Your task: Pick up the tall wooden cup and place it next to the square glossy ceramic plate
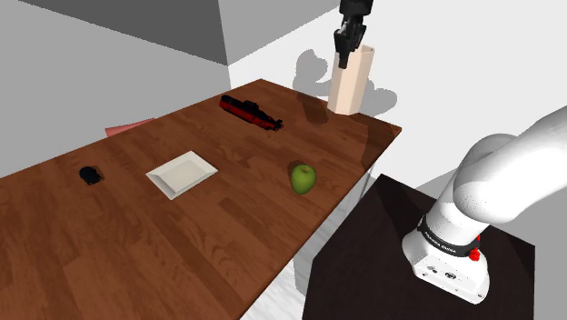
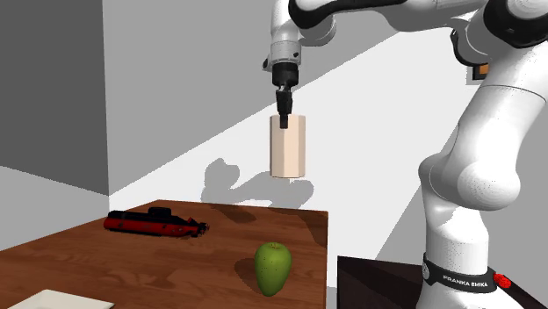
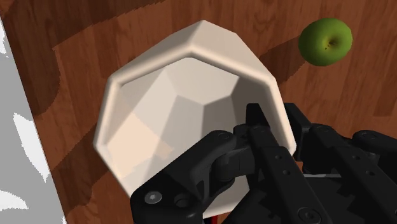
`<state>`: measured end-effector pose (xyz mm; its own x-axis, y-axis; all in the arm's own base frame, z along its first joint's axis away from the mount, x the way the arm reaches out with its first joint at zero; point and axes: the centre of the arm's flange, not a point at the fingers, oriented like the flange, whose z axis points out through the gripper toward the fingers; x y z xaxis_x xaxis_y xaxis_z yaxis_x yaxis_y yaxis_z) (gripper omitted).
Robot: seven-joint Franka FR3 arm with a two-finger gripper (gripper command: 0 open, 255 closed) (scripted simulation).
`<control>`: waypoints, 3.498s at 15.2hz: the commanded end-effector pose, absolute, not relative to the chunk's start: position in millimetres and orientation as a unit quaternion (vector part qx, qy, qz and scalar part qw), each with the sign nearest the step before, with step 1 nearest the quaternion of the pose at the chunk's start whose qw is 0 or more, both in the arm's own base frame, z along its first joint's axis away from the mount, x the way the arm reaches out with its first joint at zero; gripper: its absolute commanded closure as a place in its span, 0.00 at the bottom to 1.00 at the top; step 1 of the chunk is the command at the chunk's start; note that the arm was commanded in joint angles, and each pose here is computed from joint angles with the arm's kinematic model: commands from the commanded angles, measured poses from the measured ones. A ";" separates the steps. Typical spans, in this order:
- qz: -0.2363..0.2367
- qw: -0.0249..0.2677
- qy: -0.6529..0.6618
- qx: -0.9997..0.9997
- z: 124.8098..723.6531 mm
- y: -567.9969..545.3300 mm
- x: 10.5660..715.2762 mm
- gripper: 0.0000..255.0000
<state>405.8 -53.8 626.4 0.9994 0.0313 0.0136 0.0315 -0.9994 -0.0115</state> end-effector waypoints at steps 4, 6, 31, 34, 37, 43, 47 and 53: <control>-0.007 0.006 -0.016 -1.000 649.0 -53.7 405.5 1.00; -0.007 0.006 -0.016 -1.000 649.1 -28.1 411.9 1.00; -0.007 0.006 -0.016 -1.000 650.5 292.2 491.4 1.00; -0.007 0.006 -0.016 -1.000 650.7 330.6 501.0 1.00; -0.007 0.006 -0.016 -1.000 650.9 369.0 510.5 1.00; -0.007 0.006 -0.016 -1.000 629.9 401.4 518.5 1.00; -0.007 0.006 -0.016 -1.000 608.8 401.4 518.5 1.00; -0.007 0.006 -0.016 -1.000 577.1 401.4 518.5 1.00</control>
<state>519.1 400.8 582.7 0.9994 0.0317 0.0128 0.0318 -0.9994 -0.0105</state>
